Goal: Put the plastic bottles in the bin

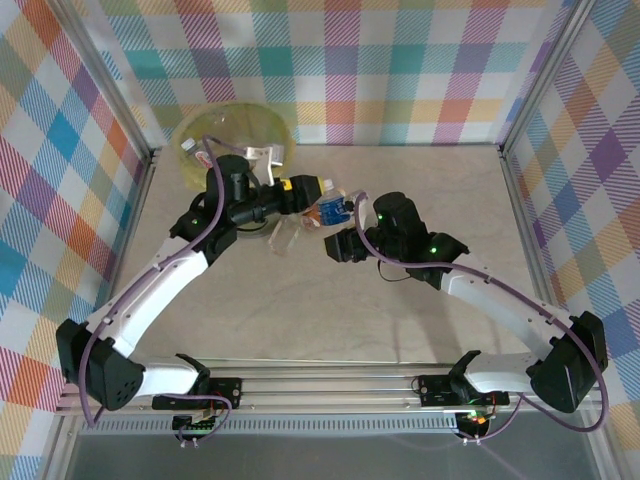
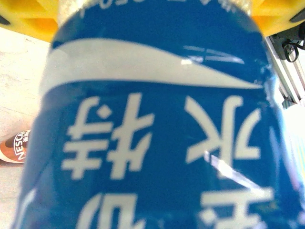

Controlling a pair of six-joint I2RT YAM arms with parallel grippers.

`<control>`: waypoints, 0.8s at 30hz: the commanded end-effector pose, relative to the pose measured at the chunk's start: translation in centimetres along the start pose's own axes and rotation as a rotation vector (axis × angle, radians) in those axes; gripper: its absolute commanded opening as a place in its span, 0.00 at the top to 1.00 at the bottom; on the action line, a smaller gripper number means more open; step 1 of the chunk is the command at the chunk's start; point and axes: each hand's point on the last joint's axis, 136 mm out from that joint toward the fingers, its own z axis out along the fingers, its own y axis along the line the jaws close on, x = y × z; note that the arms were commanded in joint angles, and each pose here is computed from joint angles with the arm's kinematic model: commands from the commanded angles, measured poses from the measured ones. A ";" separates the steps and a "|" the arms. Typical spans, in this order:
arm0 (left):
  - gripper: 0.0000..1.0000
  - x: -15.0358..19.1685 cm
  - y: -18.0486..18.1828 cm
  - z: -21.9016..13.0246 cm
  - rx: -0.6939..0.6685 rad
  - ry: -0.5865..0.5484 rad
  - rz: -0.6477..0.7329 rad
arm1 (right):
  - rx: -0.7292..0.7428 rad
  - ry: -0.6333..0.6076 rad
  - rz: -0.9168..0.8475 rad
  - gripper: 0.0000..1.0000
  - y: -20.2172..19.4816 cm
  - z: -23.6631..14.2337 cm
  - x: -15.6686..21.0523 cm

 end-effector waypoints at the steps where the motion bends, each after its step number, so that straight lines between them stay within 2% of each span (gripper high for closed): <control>1: 0.29 -0.9 -2.6 0.5 0.097 0.007 0.051 | -0.046 -0.060 -0.051 0.43 1.6 -1.1 -1.7; 13: 0.49 0.1 -2.9 2.4 0.121 0.075 0.056 | -0.050 -0.068 -0.061 0.43 1.9 -1.2 -2.0; 17: 0.51 0.5 -2.8 2.6 0.118 0.088 0.052 | -0.047 -0.070 -0.062 0.43 1.8 -1.1 -2.1; 20: 0.56 0.9 -2.6 2.8 0.116 0.101 0.046 | -0.047 -0.074 -0.062 0.43 1.8 -1.0 -2.3; 24: 0.56 1.2 -2.7 2.9 0.118 0.112 0.044 | -0.046 -0.075 -0.062 0.42 1.9 -0.8 -2.5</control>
